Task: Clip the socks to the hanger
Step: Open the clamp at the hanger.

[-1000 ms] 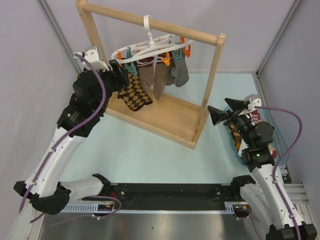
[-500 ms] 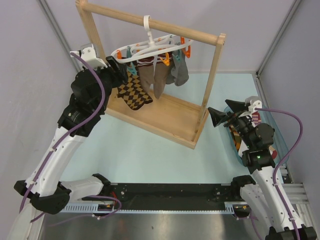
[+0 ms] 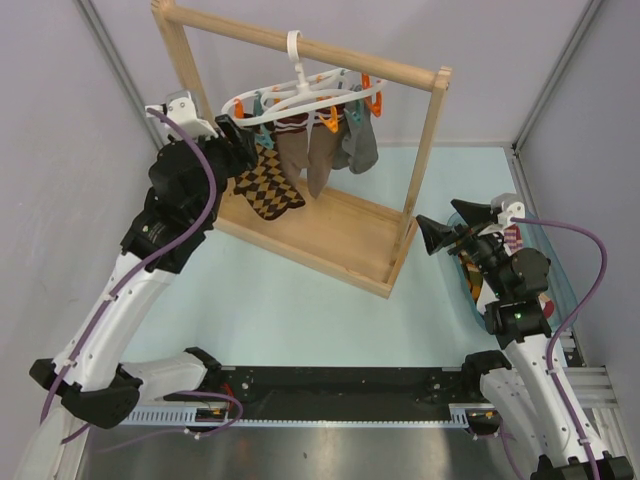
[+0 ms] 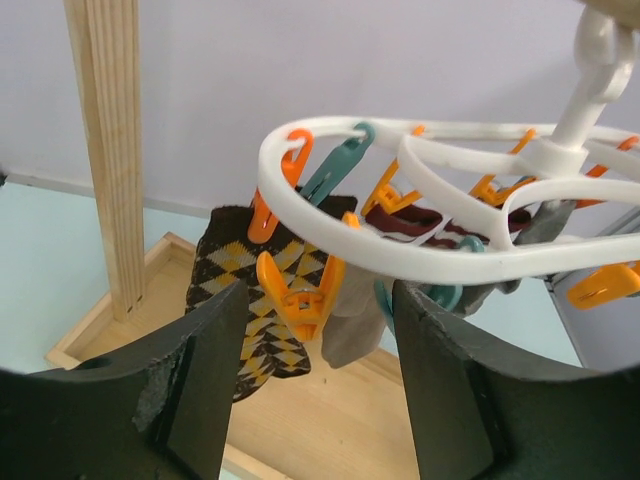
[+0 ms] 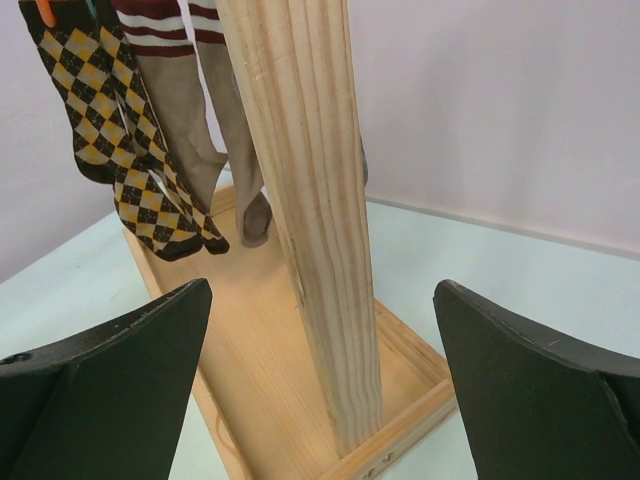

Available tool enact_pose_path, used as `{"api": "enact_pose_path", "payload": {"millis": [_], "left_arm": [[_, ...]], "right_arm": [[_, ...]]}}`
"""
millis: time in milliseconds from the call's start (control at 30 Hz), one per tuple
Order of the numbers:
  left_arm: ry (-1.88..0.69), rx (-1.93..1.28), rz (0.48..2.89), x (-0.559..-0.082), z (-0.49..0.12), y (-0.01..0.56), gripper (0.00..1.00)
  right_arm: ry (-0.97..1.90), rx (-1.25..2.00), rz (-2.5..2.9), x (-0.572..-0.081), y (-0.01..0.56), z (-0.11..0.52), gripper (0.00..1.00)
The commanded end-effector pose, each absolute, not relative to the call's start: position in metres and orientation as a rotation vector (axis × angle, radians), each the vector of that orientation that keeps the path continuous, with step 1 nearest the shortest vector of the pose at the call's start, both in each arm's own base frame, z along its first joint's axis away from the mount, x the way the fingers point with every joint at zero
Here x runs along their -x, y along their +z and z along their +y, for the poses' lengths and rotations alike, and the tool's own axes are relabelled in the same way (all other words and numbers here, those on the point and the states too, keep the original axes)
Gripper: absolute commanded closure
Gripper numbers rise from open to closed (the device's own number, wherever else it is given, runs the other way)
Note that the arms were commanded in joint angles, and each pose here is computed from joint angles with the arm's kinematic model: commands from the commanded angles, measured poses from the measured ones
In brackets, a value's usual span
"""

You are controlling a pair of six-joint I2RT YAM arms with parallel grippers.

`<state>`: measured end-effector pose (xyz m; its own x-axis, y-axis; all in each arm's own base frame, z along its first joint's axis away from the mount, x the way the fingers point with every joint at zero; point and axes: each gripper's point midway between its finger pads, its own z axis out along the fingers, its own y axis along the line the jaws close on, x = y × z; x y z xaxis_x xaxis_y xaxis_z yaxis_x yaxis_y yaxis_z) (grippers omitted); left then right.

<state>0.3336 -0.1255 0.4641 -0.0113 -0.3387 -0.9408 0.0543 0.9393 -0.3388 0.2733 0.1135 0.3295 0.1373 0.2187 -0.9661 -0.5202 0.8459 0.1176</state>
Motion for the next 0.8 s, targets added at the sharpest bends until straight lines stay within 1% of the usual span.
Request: {"api": "enact_pose_path", "payload": {"millis": [0,300,767], "left_arm": [[-0.325,0.261,1.525,-0.328,-0.119,0.467,0.36],[-0.383,0.235,1.501,-0.328,-0.12,0.474,0.38],[-0.376,0.212,1.493,-0.335,-0.123,0.48,0.39]], "right_arm": [[0.527,0.274,1.313,-0.271,0.334,0.111,0.0],[0.527,0.274,1.313,-0.27,0.335,0.111,0.0],[0.532,0.279,1.308,-0.269,0.336,0.112,0.0]]}}
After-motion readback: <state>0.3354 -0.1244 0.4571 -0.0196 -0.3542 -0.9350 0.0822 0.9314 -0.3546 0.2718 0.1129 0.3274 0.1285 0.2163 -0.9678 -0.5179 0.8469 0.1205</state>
